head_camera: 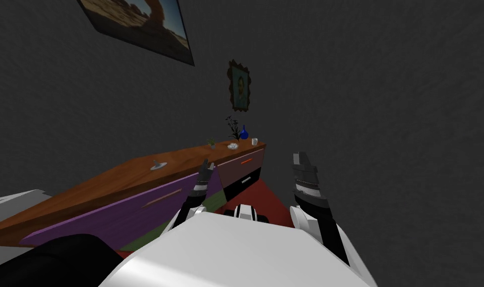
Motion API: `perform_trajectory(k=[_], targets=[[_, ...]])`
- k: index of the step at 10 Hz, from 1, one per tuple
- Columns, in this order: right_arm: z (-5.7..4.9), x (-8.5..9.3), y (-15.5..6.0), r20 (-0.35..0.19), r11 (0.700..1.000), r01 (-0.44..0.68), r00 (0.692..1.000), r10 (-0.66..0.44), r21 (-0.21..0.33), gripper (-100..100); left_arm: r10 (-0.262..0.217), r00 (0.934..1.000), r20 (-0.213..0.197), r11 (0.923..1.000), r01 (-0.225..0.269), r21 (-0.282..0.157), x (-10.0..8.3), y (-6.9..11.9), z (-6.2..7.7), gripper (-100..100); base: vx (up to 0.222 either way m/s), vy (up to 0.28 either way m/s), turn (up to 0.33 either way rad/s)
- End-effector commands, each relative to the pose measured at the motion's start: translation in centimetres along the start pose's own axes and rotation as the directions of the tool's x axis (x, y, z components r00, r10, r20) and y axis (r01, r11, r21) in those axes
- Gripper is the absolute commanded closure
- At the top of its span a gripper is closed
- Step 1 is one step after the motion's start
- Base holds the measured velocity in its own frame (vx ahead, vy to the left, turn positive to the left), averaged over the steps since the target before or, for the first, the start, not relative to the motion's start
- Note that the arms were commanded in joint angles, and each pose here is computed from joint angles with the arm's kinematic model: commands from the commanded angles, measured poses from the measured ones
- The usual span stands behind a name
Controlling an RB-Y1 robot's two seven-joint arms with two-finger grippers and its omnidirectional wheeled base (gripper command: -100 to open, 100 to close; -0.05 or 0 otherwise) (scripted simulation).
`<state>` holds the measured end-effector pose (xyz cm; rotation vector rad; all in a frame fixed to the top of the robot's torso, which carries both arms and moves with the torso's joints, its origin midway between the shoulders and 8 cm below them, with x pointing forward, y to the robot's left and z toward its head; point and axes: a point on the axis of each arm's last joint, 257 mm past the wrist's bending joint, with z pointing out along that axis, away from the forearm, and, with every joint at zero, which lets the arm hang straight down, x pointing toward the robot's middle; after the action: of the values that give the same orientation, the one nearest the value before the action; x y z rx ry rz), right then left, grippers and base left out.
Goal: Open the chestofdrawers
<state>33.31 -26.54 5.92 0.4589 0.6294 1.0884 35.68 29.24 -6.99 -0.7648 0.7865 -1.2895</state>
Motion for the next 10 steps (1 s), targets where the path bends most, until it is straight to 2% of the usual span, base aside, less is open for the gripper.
perform_trajectory(k=[1,2,4,5,7,8,10], targets=[[0.0,0.0,0.0,0.000,1.000,0.000,1.000,0.000,0.000,0,-0.015,0.9998,-0.008,0.9979,0.015,-0.063,0.5,2.3,-0.9,-100,0.133,-0.116,0.167],[0.0,0.0,0.0,0.000,1.000,0.000,1.000,0.000,0.000,0,-0.027,0.9996,-0.013,0.9939,0.025,-0.107,0.9,4.0,-1.7,-100,0.158,-0.165,0.274],[0.0,0.0,0.0,0.000,1.000,0.000,1.000,0.000,0.000,0,-0.038,0.9992,-0.015,0.9881,0.036,-0.149,1.4,5.5,-2.5,-100,0.165,-0.172,0.231],[0.0,0.0,0.0,0.000,1.000,0.000,1.000,0.000,0.000,0,-0.051,0.9986,-0.015,0.9806,0.047,-0.190,1.8,7.0,-3.4,-100,0.166,-0.169,0.244],[0.0,0.0,0.0,0.000,1.000,0.000,1.000,0.000,0.000,0,-0.065,0.9978,-0.012,0.9706,0.061,-0.233,2.3,8.5,-4.4,-100,0.168,-0.153,0.218],[0.0,0.0,0.0,0.000,1.000,0.000,1.000,0.000,0.000,0,-0.081,0.9967,-0.007,0.9574,0.076,-0.279,2.9,10.1,-5.5,-100,0.178,-0.189,0.338],[0.0,0.0,0.0,0.000,1.000,0.000,1.000,0.000,0.000,0,-0.098,0.9951,-0.001,0.9407,0.093,-0.326,3.6,11.8,-6.8,-100,0.130,-0.186,0.227]])
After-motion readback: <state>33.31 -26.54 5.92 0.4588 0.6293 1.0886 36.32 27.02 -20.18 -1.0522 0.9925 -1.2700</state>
